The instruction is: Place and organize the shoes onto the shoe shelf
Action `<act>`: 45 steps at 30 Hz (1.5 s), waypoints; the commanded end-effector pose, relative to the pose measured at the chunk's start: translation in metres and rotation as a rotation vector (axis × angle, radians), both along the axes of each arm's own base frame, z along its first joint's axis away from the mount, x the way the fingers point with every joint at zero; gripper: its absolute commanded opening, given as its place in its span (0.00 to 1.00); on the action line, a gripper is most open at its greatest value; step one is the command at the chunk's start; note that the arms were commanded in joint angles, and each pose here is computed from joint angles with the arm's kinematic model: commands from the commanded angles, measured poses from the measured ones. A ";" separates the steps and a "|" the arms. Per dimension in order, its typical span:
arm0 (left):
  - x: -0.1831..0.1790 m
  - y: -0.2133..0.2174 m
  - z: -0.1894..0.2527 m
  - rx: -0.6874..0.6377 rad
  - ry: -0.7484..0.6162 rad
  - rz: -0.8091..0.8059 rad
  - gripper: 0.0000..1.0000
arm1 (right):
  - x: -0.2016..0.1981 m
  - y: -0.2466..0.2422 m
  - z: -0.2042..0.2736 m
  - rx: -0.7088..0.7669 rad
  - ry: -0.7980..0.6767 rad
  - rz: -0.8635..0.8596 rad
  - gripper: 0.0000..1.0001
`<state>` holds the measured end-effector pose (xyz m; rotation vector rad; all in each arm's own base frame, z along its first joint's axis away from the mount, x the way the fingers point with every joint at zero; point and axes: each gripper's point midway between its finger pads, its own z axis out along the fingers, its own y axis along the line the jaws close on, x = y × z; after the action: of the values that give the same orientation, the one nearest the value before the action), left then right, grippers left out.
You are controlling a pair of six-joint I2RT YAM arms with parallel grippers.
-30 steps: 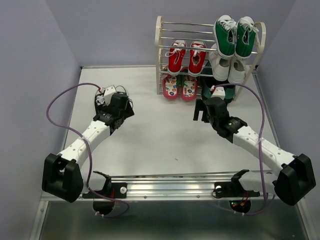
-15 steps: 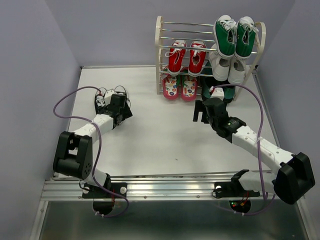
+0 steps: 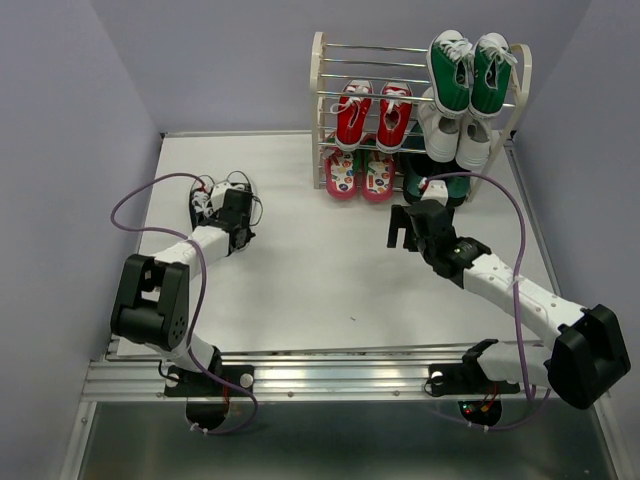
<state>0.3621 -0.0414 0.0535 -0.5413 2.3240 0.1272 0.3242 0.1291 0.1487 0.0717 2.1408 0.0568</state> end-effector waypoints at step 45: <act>-0.074 -0.138 0.099 -0.271 -0.182 -0.235 0.99 | 0.025 0.081 0.004 0.136 0.033 0.218 1.00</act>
<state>0.2875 -0.2152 0.1671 -0.3116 2.2164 -0.4438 0.3014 0.1952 0.1044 -0.1617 2.3375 0.3422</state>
